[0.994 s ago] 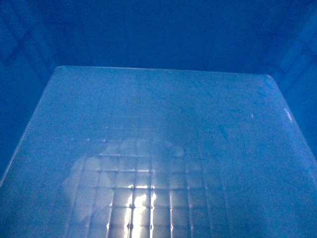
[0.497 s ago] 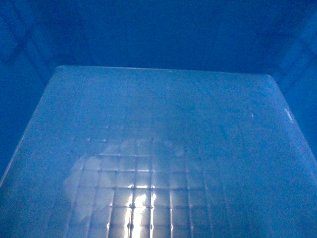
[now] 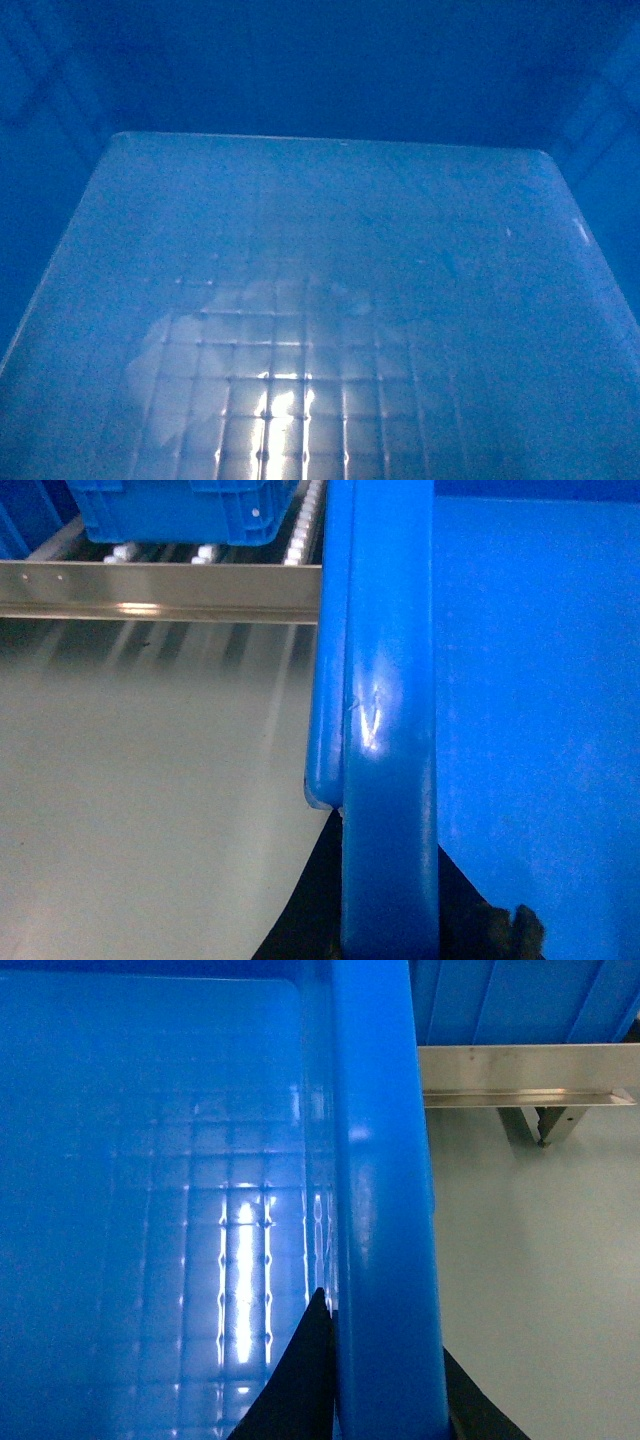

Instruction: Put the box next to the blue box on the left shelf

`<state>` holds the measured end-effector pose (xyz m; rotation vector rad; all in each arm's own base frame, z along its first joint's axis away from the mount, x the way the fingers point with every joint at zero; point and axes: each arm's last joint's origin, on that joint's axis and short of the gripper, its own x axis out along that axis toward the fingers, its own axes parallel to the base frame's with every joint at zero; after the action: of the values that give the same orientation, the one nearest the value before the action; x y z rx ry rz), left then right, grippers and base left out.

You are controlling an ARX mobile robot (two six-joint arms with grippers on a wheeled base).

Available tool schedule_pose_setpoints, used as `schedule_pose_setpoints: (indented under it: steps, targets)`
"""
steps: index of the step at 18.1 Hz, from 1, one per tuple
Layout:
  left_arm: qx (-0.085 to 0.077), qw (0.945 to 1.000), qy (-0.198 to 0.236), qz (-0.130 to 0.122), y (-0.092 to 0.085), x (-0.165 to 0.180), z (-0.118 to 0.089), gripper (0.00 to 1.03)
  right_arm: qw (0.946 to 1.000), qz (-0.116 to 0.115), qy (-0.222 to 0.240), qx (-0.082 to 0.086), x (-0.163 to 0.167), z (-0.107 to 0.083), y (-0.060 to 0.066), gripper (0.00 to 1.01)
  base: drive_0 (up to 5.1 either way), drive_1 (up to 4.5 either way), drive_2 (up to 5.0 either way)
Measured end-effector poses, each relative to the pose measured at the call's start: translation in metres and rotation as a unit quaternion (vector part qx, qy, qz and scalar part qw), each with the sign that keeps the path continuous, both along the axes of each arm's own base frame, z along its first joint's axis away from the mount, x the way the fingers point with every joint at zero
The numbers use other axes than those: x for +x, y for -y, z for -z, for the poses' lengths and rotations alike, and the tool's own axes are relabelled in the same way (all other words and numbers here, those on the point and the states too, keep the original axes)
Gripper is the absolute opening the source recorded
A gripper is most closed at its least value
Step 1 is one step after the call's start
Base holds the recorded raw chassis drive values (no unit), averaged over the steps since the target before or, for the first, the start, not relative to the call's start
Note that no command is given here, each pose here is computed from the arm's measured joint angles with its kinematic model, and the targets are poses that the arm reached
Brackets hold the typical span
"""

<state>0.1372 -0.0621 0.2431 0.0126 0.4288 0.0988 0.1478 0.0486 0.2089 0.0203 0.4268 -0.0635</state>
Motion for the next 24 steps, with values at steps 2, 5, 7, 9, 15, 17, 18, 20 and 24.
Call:
schedule_pose_setpoints:
  steps: [2,5,7,9,15,17,18,20,24]
  targets:
    - [0.0,1.0,0.0,0.0,0.0,0.0,0.0002,0.09,1.0,0.0,0.0,0.0,0.0,-0.0001,0.0,0.1,0.0,0.0,0.0]
    - [0.0,1.0,0.0,0.0,0.0,0.0,0.0002,0.09,1.0,0.0,0.0,0.0,0.0,0.0,0.0,0.1,0.0,0.0,0.0]
    - [0.0,1.0,0.0,0.0,0.0,0.0,0.0,0.09,1.0,0.0,-0.001,0.0,0.0,0.0001,0.0,0.1,0.0,0.0,0.0]
    - [0.0,1.0,0.0,0.0,0.0,0.0,0.0001,0.09,1.0,0.0,0.0,0.0,0.0,-0.0001,0.0,0.1,0.0,0.0,0.0]
    - [0.0,1.0,-0.001,0.0,0.0,0.0002,0.0006,0.09,1.0,0.0,-0.001,0.0,-0.0001,0.0007,0.0,0.1,0.0,0.0,0.0]
    - [0.001,1.0,-0.002,0.0,0.0,0.0001,0.0007,0.09,1.0,0.0,-0.002,0.0,-0.0001,0.0008,0.0001,0.1,0.0,0.0,0.0]
    - [0.001,1.0,-0.002,0.0,-0.0002,-0.0002,0.0007,0.09,1.0,0.0,-0.004,-0.001,-0.0004,0.0011,0.0001,0.1,0.0,4.36,-4.3]
    - [-0.001,1.0,0.001,0.0,-0.0001,-0.0002,0.0,0.09,1.0,0.001,0.002,0.001,-0.0007,-0.0002,0.0003,0.1,0.0,4.36,-4.3]
    - [0.0,1.0,-0.001,0.0,0.0,0.0,0.0004,0.09,1.0,0.0,0.0,0.001,-0.0005,0.0001,0.0002,0.1,0.0,4.36,-4.3]
